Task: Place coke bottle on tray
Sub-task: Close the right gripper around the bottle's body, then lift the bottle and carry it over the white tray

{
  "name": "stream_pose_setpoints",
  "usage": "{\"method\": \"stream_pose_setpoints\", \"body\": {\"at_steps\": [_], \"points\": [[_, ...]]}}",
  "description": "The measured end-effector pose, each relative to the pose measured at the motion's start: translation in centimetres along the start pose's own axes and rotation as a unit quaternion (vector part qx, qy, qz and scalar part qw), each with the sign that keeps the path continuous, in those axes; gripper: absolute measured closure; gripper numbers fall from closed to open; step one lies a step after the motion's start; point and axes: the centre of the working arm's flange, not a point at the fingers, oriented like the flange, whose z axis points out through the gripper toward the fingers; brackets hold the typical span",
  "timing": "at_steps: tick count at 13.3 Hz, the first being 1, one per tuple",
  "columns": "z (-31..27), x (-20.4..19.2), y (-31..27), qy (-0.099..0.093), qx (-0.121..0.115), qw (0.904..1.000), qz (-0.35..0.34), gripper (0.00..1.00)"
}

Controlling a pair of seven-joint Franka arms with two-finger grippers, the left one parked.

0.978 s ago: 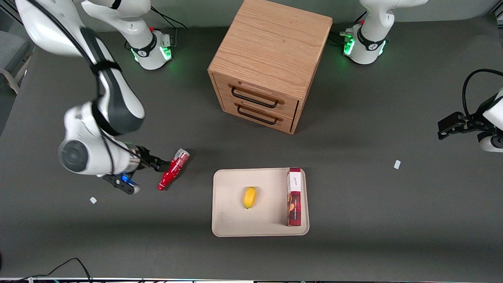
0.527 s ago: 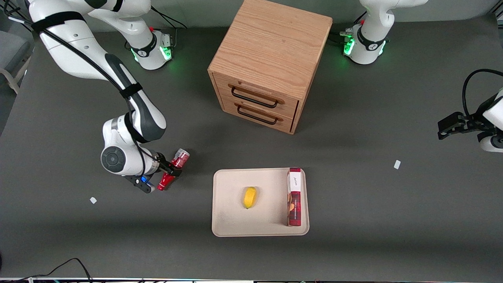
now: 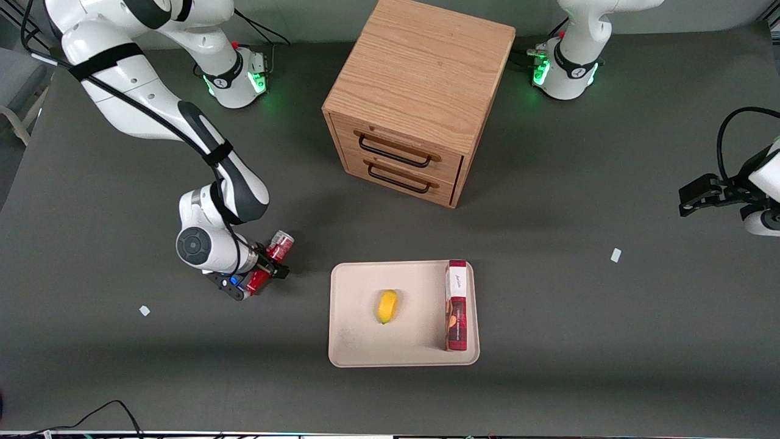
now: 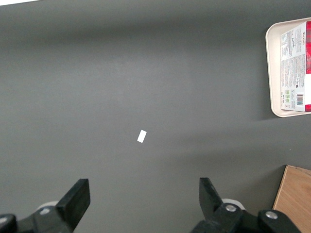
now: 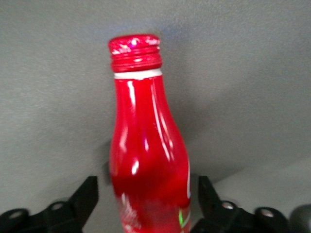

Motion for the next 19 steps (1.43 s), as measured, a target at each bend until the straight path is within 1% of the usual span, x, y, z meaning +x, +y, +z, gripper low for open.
{"method": "stream_pose_setpoints", "body": {"at_steps": [2, 3, 6, 8, 10, 12, 14, 15, 16, 17, 18, 19], "points": [[-0.1, 0.0, -0.1, 0.004, 0.002, 1.0000, -0.002, 0.42], [-0.2, 0.0, -0.2, 0.004, 0.002, 1.0000, -0.003, 0.47], [-1.1, 0.0, -0.4, 0.012, 0.005, 0.9999, -0.008, 0.47], [-4.4, 0.1, -0.9, 0.025, 0.006, 0.9993, -0.026, 0.47], [-10.8, -0.1, -1.7, 0.045, 0.010, 0.9965, -0.070, 0.47], [-18.8, -1.0, -2.9, 0.072, 0.023, 0.9892, -0.126, 0.47], [-25.4, -2.2, -5.0, 0.086, 0.039, 0.9818, -0.165, 0.47], [-27.4, -2.6, -6.4, 0.088, 0.051, 0.9792, -0.175, 0.47], [-28.2, -2.8, -8.2, 0.087, 0.068, 0.9764, -0.186, 0.47], [-27.7, -2.7, -10.1, 0.080, 0.086, 0.9737, -0.196, 0.47], [-26.2, -2.4, -12.1, 0.069, 0.104, 0.9714, -0.202, 0.47], [-23.7, -1.7, -14.1, 0.058, 0.121, 0.9696, -0.205, 0.47]]}}
